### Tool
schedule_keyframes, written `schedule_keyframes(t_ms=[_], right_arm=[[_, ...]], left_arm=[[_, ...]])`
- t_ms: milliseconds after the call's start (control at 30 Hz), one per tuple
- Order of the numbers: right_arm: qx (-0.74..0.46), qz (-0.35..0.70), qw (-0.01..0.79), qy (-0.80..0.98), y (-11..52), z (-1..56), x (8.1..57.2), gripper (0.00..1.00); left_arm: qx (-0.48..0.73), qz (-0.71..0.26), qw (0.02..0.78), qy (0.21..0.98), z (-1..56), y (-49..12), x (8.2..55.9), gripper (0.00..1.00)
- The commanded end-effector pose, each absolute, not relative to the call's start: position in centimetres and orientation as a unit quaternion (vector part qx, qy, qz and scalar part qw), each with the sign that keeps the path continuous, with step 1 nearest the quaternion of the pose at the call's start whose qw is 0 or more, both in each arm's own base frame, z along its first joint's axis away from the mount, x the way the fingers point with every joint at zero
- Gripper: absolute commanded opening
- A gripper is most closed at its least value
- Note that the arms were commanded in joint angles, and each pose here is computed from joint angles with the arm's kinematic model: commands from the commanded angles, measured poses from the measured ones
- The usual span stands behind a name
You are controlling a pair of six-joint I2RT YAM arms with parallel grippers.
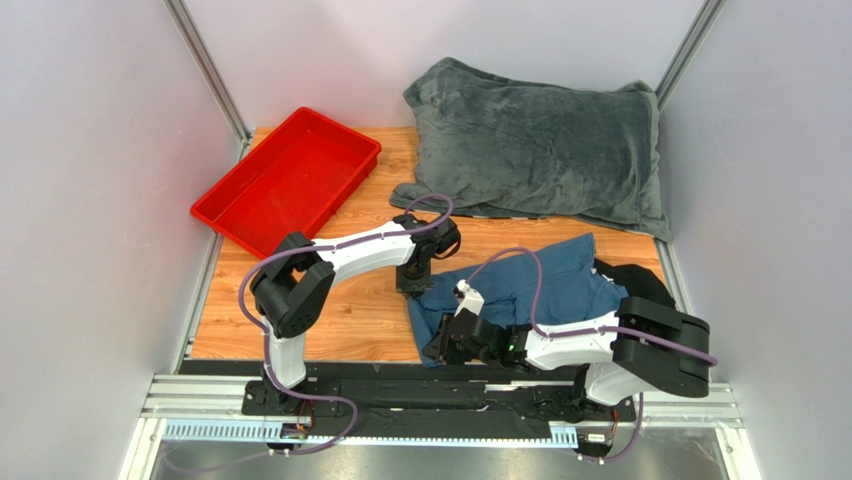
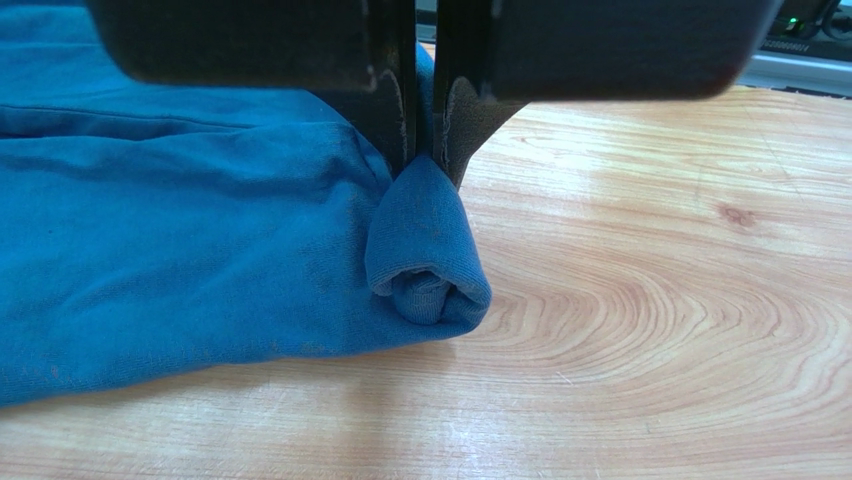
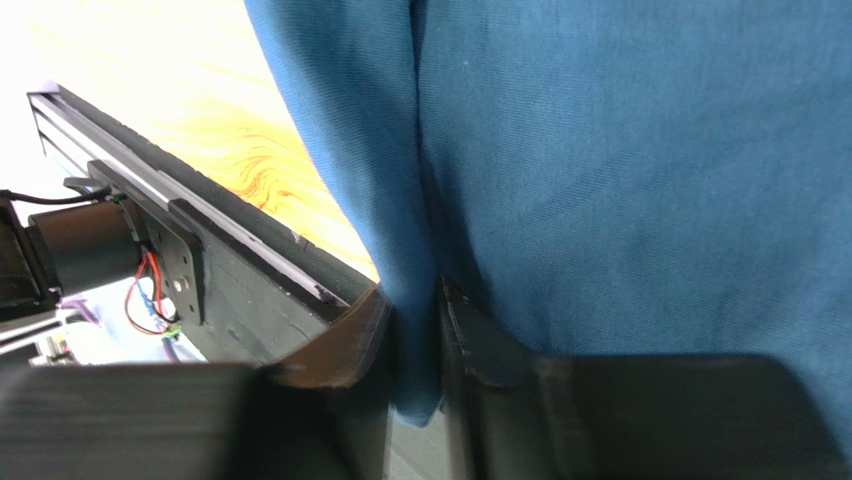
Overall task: Roll the t-shirts
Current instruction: Roll the T-shirt to the center of the board.
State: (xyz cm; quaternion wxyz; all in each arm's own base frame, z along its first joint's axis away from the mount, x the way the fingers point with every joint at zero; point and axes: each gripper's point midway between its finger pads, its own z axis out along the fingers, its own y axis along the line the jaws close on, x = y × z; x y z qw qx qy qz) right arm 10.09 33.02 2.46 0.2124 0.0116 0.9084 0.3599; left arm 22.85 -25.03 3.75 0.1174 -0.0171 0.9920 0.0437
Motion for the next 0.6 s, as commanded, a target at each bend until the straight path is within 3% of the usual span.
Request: schedule_keyframes(t_ms=[0, 133, 333, 567], right_arm=[[0.008, 0.371, 0.206, 0.906, 33.6, 2.9, 9.7, 0.40], [-0.008, 0.335, 0.247, 0.909, 32.4, 4.8, 10.4, 0.51], [-0.029, 0.269, 0.330, 0.904, 30.7, 7.2, 12.9, 0.53], [-0.083, 0.208, 0.373, 0.900, 32.2, 7.0, 15.1, 0.53]], left_arm=[[-0.006, 0.054, 0.127, 0.990, 4.7, -24.8, 23.5, 0.00], [0.000, 0.056, 0.125, 0.991, 4.5, -24.8, 23.5, 0.00], [0.005, 0.053, 0.124, 0.991, 4.5, -25.1, 23.7, 0.00], [0.010, 0.052, 0.117, 0.992, 4.2, -25.2, 23.5, 0.00]])
